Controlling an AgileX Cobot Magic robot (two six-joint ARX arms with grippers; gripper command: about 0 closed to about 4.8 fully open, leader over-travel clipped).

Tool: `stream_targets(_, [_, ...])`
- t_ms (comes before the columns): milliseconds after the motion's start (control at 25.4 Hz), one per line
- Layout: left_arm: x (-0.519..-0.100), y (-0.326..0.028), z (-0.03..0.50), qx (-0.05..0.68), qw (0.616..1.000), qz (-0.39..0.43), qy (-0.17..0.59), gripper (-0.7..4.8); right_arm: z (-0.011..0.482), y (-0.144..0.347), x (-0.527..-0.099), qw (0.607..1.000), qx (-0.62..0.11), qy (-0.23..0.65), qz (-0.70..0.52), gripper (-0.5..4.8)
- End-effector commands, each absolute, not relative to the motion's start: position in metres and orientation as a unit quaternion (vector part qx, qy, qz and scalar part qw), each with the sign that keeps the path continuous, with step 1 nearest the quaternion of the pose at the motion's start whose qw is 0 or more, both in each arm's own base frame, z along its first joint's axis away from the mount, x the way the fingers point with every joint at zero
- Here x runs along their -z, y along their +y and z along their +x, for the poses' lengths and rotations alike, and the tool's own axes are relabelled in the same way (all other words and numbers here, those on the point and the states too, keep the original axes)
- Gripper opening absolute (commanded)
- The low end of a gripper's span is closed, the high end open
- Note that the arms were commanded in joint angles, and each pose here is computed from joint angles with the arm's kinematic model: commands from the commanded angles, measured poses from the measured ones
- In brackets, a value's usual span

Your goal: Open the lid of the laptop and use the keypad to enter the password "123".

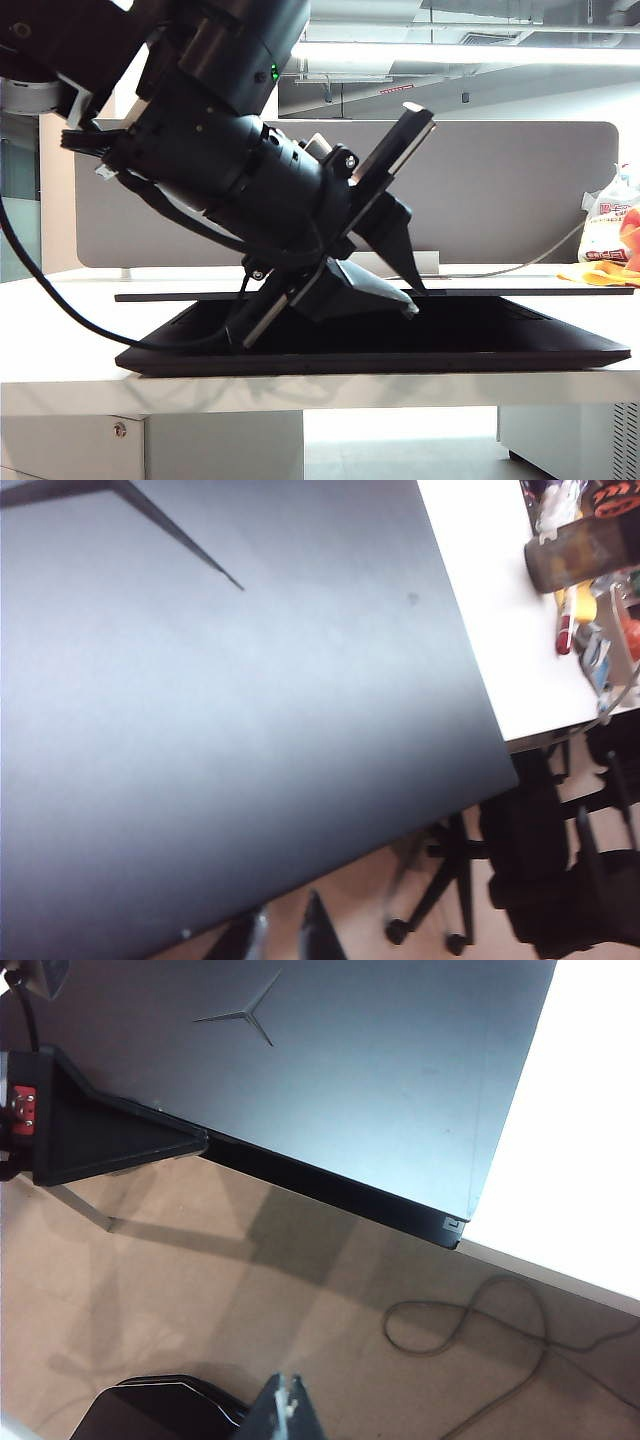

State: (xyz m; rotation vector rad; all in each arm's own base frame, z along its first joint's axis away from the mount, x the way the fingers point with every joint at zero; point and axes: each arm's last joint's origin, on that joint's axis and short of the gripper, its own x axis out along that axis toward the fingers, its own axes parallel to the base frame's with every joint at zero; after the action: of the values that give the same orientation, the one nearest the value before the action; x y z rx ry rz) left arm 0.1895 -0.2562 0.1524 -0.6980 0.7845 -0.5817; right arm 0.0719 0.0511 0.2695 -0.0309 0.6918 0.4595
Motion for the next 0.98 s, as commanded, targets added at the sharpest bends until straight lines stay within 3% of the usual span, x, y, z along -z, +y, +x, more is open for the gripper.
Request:
stream_targets(39, [-0.177, -0.253, 0.199, 0.278, 0.860, -0.320, 0.285, 0.45, 0.073, 0.052, -0.271, 0.918, -0.224, 0.328, -0.012, -0.05])
stream_targets(118, [-0.186, -0.252, 0.198, 0.286, 0.871, -0.289, 0.276, 0.14, 0.073, 0.052, -0.271, 0.918, -0.224, 0.328, -0.012, -0.05])
stream_targets(354, [-0.201, -0.242, 0.213, 0.286, 0.880, -0.268, 0.268, 0.14, 0.073, 0.052, -0.271, 0.918, -0.224, 0.328, -0.012, -0.05])
stream_targets(669, [-0.230, -0.252, 0.224, 0.298, 0.906, -0.169, 0.249, 0.06, 0.073, 0.052, -0.271, 0.918, -0.224, 0.328, -0.012, -0.05])
stream_targets(984, [-0.248, -0.241, 0.241, 0.285, 0.917, -0.163, 0.225, -0.05, 0.073, 0.052, -0.271, 0.918, -0.224, 0.328, -0.012, -0.05])
